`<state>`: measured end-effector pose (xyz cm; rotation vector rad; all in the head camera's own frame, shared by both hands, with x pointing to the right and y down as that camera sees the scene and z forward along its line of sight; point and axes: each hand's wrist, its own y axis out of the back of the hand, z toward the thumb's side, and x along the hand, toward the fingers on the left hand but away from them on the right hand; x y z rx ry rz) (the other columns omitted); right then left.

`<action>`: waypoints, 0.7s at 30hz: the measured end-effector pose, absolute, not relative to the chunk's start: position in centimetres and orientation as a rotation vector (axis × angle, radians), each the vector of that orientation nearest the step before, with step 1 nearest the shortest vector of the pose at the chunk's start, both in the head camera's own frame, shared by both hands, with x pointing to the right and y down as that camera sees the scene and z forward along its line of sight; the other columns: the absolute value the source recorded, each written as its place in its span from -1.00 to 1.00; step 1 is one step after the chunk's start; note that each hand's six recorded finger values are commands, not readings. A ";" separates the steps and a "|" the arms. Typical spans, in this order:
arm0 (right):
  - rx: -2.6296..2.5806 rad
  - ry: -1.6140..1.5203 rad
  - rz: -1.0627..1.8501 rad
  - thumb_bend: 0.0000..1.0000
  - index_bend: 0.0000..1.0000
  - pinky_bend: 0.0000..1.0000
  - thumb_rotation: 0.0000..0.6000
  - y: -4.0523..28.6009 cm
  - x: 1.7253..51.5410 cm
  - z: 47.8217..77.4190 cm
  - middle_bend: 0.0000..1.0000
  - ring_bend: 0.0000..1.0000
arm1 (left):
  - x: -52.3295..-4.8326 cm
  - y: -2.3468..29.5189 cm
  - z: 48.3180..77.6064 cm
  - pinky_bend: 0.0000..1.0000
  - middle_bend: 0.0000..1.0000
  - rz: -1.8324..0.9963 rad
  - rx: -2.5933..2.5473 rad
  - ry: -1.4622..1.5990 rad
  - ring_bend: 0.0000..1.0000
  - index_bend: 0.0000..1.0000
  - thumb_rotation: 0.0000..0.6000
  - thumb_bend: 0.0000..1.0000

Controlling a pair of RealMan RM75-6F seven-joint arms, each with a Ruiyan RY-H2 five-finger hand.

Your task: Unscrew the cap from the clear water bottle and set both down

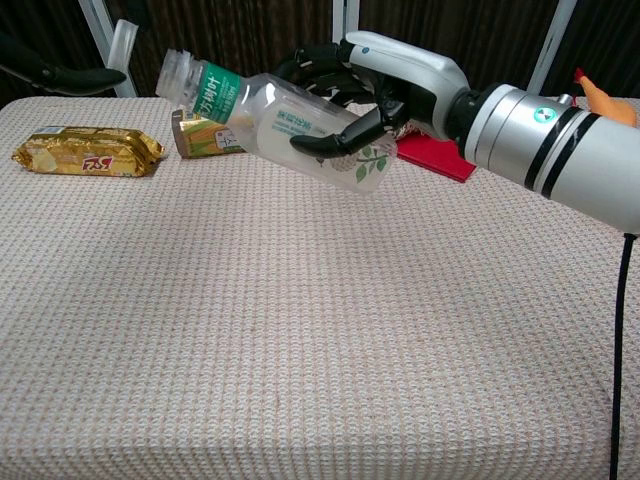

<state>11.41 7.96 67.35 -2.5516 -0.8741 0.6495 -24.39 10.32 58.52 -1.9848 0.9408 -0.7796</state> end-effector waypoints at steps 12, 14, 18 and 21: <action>-2.329 -0.778 0.820 -0.28 -0.23 -0.36 1.00 6.9 17.2 66.8 -0.21 -0.53 | -27.5 11.4 64.8 -0.70 -0.63 -1.141 -1.834 0.685 -0.80 -0.07 1.00 -0.42; -2.289 -0.758 0.835 -0.28 -0.23 -0.36 1.00 6.7 17.4 66.6 -0.21 -0.53 | -27.5 12.0 66.5 -0.70 -0.63 -1.211 -1.811 0.591 -0.80 -0.09 1.00 -0.43; -2.222 -0.734 0.869 -0.28 -0.23 -0.36 1.00 6.3 17.8 66.2 -0.22 -0.53 | -27.1 13.2 69.4 -0.70 -0.63 -1.320 -1.817 0.464 -0.80 -0.17 1.00 -0.46; -2.207 -0.731 0.904 -0.28 -0.23 -0.36 1.00 6.2 18.1 66.3 -0.23 -0.53 | -26.0 13.9 70.9 -0.70 -0.65 -1.356 -1.836 0.409 -0.80 -0.28 1.00 -0.51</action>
